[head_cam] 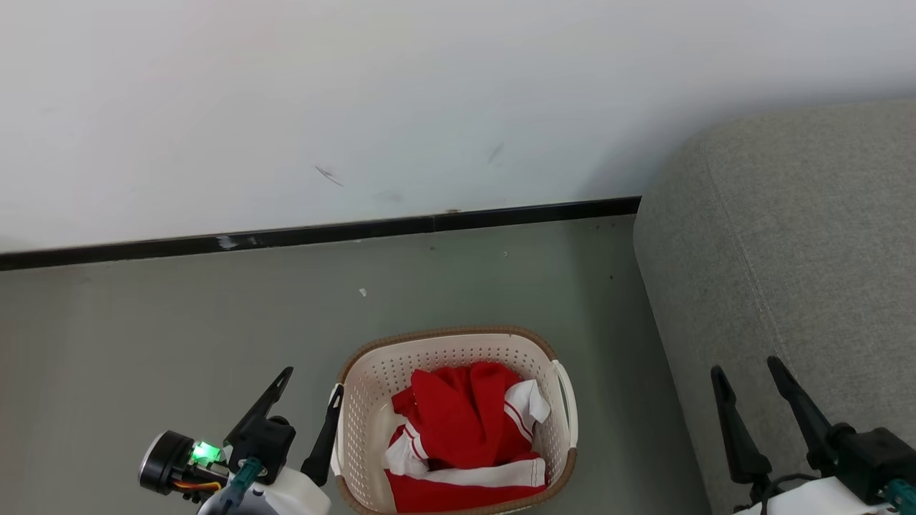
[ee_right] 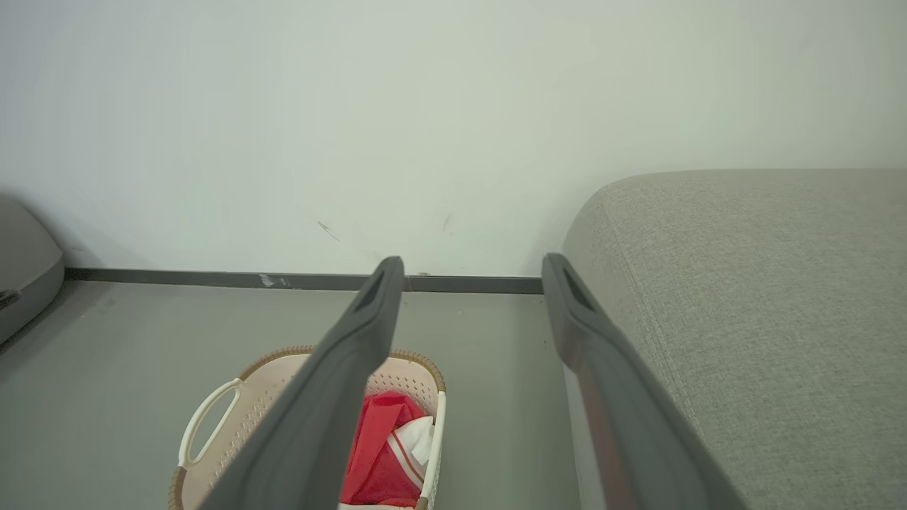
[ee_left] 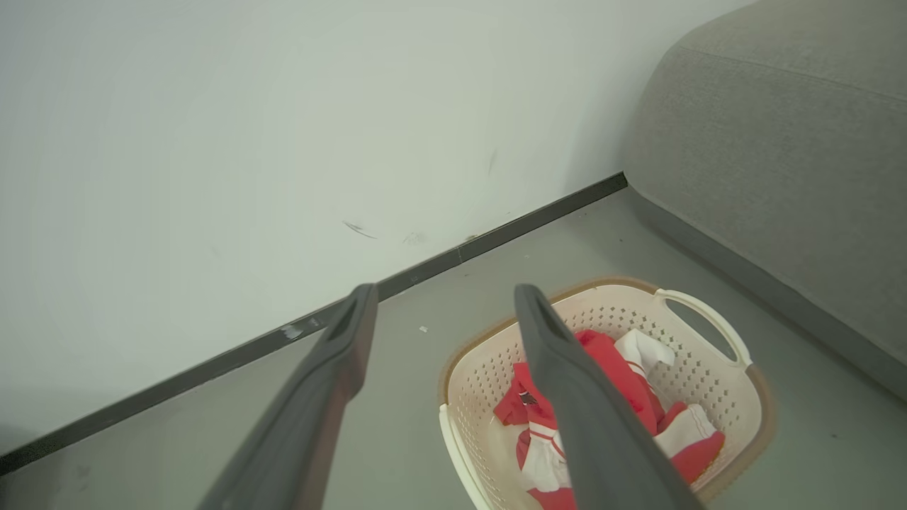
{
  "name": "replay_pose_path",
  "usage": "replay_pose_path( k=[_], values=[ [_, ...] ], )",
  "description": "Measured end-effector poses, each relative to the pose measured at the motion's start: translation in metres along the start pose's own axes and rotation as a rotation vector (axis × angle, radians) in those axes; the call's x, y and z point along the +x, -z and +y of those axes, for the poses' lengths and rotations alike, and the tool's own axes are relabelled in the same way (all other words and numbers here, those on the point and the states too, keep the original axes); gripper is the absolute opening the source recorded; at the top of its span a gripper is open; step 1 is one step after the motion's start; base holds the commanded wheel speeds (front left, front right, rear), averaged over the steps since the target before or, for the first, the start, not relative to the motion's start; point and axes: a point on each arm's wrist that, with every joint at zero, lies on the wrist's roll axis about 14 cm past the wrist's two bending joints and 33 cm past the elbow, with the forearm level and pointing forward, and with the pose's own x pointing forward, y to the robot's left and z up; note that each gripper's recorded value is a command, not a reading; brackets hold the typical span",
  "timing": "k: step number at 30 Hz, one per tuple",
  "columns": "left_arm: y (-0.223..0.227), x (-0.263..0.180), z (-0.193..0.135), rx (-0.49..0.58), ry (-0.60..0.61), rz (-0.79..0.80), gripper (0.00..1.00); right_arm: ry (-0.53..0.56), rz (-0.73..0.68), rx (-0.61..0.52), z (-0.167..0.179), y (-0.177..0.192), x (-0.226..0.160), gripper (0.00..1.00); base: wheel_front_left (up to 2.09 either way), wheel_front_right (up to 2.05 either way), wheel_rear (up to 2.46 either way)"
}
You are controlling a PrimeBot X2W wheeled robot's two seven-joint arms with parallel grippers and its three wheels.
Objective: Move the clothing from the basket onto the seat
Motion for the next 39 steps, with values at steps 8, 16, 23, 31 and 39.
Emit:
replay_pose_path(
  k=[8,16,23,31,39],
  values=[
    [0.012,0.026,-0.011,0.009,0.059,0.034,1.0,0.021,-0.015,0.0,-0.007,-0.003,0.014,1.0,0.0,0.0,0.0],
    [0.032,0.053,-0.025,0.054,0.134,0.082,1.0,0.041,-0.022,0.004,-0.014,-0.002,0.033,1.0,0.0,0.0,0.0],
    [0.057,0.068,-0.038,0.073,0.205,0.143,1.0,0.061,-0.03,-0.01,-0.022,-0.001,0.046,1.0,0.0,0.0,0.0],
    [0.096,0.081,-0.053,0.089,0.271,0.243,1.0,0.082,-0.021,-0.024,-0.031,0.005,0.058,1.0,0.0,0.0,0.0],
    [0.138,0.087,-0.07,0.105,0.344,0.338,1.0,0.097,-0.024,-0.041,-0.038,0.01,0.073,1.0,0.0,0.0,0.0]
  ],
)
